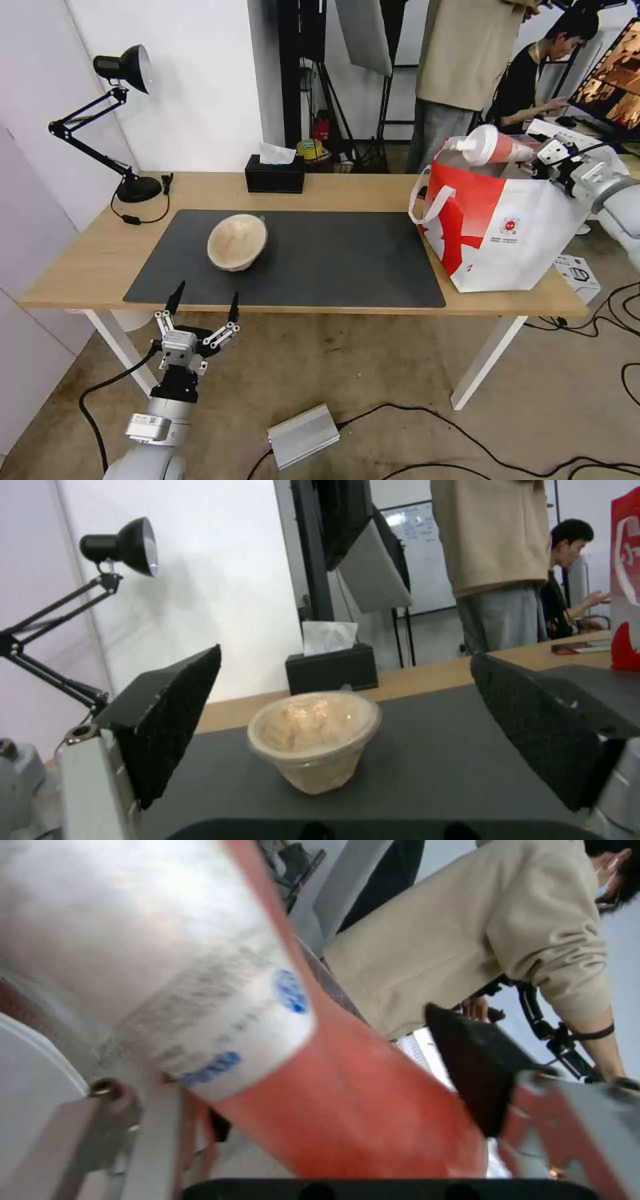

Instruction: Pick up the trash from the table and place it into the takeout bag.

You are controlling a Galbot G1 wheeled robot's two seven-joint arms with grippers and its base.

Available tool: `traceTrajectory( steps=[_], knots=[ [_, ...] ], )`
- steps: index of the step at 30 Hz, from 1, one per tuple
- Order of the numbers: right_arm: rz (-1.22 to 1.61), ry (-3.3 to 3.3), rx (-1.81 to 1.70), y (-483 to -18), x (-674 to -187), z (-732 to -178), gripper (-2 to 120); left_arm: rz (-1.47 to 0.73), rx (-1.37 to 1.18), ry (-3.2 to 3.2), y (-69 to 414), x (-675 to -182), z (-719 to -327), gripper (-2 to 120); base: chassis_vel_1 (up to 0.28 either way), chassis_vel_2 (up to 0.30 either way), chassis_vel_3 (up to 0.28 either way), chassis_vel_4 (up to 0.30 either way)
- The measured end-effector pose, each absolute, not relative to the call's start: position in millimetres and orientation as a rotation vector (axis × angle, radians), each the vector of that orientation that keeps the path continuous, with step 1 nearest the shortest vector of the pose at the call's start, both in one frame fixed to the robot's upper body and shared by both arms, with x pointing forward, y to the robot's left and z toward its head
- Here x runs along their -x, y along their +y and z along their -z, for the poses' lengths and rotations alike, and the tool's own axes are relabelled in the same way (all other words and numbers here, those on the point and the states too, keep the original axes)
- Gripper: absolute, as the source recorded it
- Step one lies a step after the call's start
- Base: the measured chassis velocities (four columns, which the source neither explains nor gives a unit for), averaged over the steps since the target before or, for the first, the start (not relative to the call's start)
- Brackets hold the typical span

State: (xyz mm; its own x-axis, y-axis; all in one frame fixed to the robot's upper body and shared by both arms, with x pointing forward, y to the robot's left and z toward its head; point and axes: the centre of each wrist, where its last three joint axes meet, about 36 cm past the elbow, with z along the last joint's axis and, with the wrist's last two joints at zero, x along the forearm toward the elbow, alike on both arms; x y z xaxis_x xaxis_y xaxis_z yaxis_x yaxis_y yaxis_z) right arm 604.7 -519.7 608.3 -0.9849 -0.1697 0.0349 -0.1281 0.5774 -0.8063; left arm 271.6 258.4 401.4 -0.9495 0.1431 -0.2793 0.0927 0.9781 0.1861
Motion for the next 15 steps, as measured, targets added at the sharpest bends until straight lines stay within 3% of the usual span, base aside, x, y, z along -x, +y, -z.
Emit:
traceTrajectory(
  steps=[6,15],
  knots=[
    [1.399,2.739,0.264,-514.1,-602.2,-614.7,92,-0.248,-0.17,2.826,259.3,-271.4,-403.1,100,0.0,0.0,0.0,0.0],
    [1.383,2.731,0.27,-504.2,-594.9,-619.7,99,-0.249,-0.172,2.821,259.2,-270.8,-405.1,100,0.0,0.0,0.0,0.0]
  ],
)
